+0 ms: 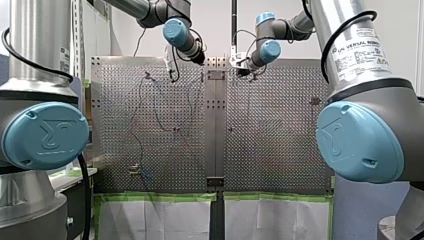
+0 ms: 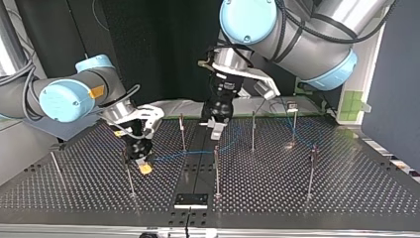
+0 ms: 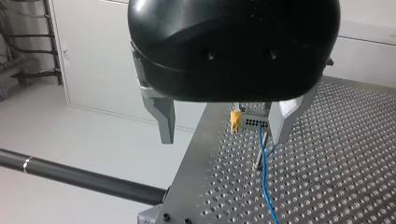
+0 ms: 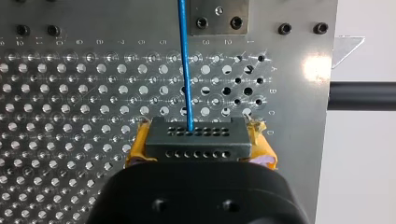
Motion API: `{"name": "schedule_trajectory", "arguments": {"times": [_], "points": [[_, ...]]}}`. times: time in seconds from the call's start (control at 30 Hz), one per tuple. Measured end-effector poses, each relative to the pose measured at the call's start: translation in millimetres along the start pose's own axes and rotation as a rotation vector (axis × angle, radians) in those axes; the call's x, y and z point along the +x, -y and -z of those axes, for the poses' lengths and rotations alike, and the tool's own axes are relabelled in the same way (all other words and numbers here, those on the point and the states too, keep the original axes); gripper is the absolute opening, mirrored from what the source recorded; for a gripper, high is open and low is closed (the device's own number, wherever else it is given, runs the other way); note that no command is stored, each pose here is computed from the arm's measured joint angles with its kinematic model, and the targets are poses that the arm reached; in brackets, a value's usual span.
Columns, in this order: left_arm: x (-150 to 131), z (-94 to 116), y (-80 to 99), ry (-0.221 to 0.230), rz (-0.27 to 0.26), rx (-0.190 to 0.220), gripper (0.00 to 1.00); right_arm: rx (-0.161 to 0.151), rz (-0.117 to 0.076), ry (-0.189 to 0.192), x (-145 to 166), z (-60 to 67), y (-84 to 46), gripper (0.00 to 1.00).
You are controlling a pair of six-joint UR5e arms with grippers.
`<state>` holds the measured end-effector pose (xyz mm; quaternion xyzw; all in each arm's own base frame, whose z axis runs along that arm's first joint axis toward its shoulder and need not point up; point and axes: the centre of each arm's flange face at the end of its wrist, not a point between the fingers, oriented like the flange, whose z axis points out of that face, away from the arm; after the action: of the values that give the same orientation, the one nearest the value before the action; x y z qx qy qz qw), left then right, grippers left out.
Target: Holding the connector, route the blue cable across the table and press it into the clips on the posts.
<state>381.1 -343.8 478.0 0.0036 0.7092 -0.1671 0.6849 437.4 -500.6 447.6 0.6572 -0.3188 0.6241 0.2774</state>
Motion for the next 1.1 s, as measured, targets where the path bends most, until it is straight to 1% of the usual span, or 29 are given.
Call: {"name": "schedule_trajectory", "arguments": {"times": [0.2, 0.33, 0.43, 0.6, 0.77, 0.97, 1.1], "points": [[8, -9, 29.5, 0.003, 0.002, 0.005, 1.00, -0.001, 0.000, 0.000, 0, 0.1, -0.6, 0.00], [16, -15, 51.5, -0.003, 0.001, 0.033, 1.00, 0.003, 0.000, 0.000, 0, 0.1, -0.2, 0.00], [20, -24, 60.5, -0.005, 0.001, 0.041, 1.00, 0.007, 0.000, 0.000, 0, 0.1, 0.2, 0.00], [26, -45, 62.8, -0.004, 0.006, 0.030, 1.00, 0.008, 0.000, 0.001, 0, 0.0, 0.1, 0.00], [50, -68, 55.1, -0.041, 0.004, 0.005, 1.00, 0.008, 0.000, 0.000, 0, 0.0, -0.3, 0.00], [82, -87, 46.4, -0.085, -0.008, -0.005, 1.00, 0.007, 0.000, 0.000, 0, 0.0, -1.0, 0.00], [91, -94, 43.1, -0.088, -0.013, -0.017, 1.00, 0.006, 0.000, 0.001, 0, 0.1, -1.3, 0.00]]}}
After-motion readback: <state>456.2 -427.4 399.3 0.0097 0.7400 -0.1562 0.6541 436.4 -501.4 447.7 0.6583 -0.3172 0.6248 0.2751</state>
